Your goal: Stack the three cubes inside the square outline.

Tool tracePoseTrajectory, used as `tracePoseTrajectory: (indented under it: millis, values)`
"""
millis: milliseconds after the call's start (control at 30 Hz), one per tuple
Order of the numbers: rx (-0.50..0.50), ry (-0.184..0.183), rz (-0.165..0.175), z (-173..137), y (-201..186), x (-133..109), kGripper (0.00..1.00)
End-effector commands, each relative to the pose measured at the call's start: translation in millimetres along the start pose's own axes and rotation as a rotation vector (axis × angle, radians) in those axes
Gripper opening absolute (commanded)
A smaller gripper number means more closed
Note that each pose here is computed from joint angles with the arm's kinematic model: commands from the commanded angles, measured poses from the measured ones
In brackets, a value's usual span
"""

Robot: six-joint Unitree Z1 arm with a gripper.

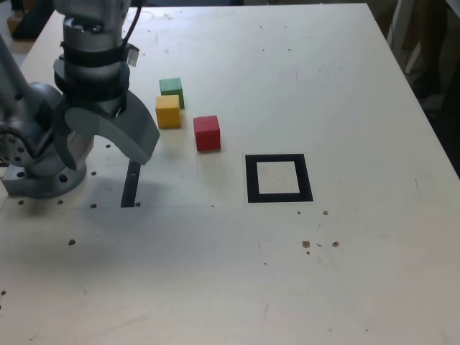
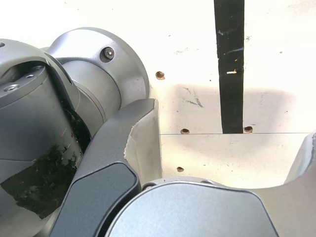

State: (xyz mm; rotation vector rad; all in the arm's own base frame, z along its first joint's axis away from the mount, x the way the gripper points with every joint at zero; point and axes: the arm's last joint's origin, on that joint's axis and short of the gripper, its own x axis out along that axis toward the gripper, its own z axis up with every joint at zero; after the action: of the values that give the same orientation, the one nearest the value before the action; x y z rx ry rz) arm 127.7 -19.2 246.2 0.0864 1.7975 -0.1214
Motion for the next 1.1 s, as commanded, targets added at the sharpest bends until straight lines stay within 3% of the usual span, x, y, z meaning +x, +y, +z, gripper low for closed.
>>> tracePoseTrajectory:
  millis: [0,533,800,1067]
  values:
    - [-0.004,0.004,-0.002,0,0,1,0.99]
    - [-0.014,0.009,0.002,4,0,-1,0.99]
    - [-0.027,-0.009,0.004,26,0,-15,0.99]
    - [-0.066,-0.004,0.007,47,1,-29,0.99]
